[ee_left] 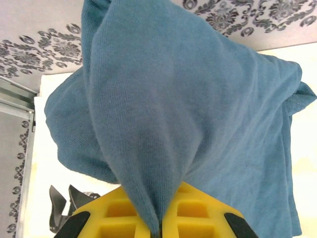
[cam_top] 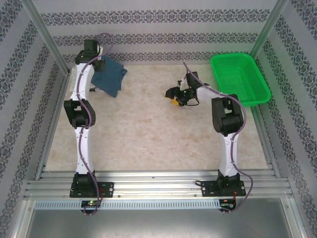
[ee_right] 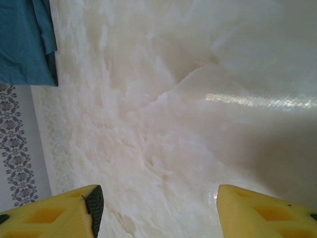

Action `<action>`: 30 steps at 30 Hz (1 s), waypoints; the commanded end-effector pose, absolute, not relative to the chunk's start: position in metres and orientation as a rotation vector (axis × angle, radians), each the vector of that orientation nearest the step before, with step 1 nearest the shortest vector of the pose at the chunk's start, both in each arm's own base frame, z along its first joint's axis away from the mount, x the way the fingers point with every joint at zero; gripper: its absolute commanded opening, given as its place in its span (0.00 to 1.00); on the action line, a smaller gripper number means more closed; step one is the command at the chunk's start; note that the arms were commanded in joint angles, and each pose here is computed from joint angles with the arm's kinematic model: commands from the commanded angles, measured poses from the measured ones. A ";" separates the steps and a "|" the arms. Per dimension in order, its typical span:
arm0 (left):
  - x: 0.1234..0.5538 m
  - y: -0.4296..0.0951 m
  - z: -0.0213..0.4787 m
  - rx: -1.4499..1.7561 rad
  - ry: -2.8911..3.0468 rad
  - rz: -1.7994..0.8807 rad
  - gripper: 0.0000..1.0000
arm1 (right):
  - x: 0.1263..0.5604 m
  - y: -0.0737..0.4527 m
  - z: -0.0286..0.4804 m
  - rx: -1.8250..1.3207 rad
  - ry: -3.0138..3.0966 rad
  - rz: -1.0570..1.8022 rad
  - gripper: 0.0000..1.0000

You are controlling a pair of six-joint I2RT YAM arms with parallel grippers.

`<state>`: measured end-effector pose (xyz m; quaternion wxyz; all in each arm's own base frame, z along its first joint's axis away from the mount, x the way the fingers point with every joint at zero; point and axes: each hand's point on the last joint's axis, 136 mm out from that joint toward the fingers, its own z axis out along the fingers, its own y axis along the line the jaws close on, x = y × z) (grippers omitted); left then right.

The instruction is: Fold and stack the t-shirts

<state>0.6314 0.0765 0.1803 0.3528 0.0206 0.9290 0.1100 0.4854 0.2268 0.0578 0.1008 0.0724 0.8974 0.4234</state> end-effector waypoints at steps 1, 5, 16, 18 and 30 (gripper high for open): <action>0.641 0.098 0.236 0.042 2.248 0.307 0.00 | 0.482 0.236 0.055 0.181 2.664 1.281 0.63; 0.642 0.122 0.232 -0.014 2.241 0.309 0.00 | 0.480 0.237 0.051 0.172 2.674 1.284 0.63; 0.653 0.159 0.176 -0.080 2.282 0.240 0.00 | 0.476 0.256 0.039 0.124 2.713 1.300 0.63; 0.657 0.160 0.159 -0.081 2.298 0.233 0.00 | 0.473 0.259 0.036 0.118 2.726 1.297 0.63; 0.643 0.217 0.174 -0.336 2.239 0.355 1.00 | 0.456 0.273 0.060 0.035 2.721 1.275 0.64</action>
